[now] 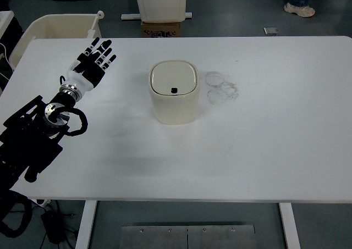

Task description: Open trash can

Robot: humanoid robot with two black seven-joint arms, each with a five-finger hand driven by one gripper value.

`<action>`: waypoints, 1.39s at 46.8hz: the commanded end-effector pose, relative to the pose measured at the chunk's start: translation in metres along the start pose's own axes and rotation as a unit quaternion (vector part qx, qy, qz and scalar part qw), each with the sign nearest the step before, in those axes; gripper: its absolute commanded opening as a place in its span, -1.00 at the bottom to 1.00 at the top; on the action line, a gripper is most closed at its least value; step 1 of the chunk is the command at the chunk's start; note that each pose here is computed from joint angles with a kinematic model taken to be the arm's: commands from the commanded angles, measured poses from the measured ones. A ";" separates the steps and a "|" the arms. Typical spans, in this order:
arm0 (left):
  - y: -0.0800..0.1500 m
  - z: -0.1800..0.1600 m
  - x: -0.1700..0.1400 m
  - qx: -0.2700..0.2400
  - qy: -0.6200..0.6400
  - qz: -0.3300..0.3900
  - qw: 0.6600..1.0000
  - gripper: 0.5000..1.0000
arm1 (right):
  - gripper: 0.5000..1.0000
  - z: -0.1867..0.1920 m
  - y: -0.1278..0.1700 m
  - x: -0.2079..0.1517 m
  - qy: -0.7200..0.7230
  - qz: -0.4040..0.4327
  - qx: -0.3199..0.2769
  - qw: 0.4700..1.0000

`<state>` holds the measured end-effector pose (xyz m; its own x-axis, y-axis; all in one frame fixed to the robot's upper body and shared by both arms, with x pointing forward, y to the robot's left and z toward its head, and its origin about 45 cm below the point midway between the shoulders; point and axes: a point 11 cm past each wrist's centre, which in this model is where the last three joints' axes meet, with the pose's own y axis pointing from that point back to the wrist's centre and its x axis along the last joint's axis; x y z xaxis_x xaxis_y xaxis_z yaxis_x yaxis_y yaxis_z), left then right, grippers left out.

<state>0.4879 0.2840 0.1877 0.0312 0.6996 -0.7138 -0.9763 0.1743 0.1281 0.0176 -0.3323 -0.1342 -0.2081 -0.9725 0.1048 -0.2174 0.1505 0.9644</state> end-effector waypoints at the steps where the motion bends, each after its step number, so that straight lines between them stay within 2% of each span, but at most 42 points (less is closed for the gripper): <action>1: 0.000 0.000 -0.001 -0.001 0.002 -0.001 1.000 1.00 | 0.97 0.000 0.000 0.000 0.000 0.000 0.000 1.000; 65: -0.001 0.007 -0.003 0.004 0.005 -0.010 1.000 1.00 | 0.97 0.000 0.000 0.000 0.000 0.000 0.000 1.000</action>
<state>0.4901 0.2870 0.1944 0.0475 0.6898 -0.7224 -0.9736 0.1935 0.1208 0.0177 -0.3323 -0.1342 -0.2084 -0.9724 0.1049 -0.2175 0.1506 0.9644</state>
